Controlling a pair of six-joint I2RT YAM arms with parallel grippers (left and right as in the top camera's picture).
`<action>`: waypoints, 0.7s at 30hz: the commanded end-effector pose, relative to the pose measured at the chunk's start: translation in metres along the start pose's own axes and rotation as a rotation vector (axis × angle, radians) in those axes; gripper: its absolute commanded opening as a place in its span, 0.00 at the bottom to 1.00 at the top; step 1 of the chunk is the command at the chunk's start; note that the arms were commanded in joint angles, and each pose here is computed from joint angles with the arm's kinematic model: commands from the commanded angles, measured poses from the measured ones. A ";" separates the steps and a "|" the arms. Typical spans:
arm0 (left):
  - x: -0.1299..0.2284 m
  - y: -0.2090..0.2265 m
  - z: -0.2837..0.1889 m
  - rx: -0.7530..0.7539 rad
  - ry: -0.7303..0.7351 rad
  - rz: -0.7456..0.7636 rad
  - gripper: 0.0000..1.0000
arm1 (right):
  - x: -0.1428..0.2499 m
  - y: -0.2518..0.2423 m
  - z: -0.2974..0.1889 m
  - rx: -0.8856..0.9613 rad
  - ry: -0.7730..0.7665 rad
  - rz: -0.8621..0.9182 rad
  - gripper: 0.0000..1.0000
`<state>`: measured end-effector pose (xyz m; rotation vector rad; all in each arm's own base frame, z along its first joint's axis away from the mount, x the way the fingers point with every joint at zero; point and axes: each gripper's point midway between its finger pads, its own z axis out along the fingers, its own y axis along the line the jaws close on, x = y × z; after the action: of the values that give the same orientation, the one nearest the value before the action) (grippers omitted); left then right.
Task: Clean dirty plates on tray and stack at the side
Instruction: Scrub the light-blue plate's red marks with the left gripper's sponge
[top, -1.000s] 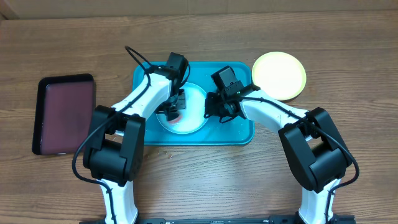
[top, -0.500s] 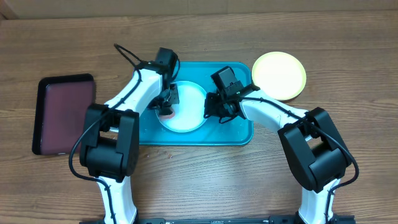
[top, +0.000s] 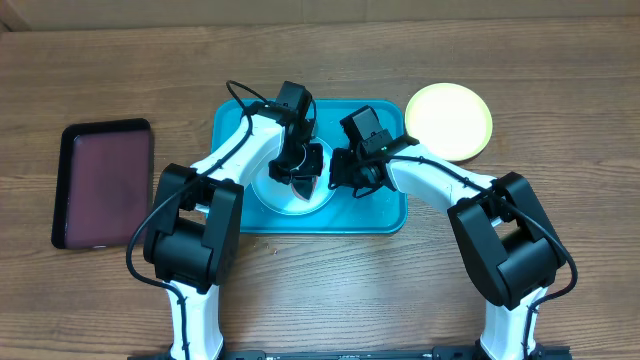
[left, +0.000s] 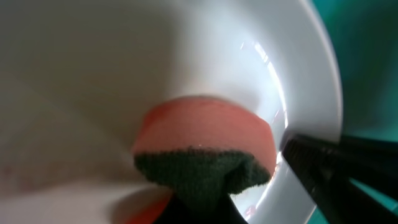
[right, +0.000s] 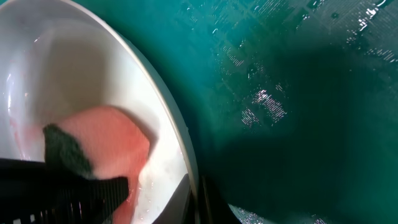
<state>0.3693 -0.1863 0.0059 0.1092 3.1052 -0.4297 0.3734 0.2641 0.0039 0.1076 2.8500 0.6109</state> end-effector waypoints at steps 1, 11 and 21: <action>0.032 0.032 0.025 -0.158 0.130 0.011 0.04 | 0.011 -0.018 0.014 0.060 0.033 0.003 0.04; 0.019 0.128 -0.025 -0.714 0.026 -0.102 0.04 | 0.011 -0.018 0.014 0.060 0.032 0.003 0.04; -0.027 0.104 -0.039 -0.597 -0.142 -0.220 0.04 | 0.011 -0.018 0.014 0.059 0.031 0.002 0.04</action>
<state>0.3804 -0.0788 0.0118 -0.1313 3.0355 0.4999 0.3703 0.2687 0.0042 0.0842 2.8540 0.6271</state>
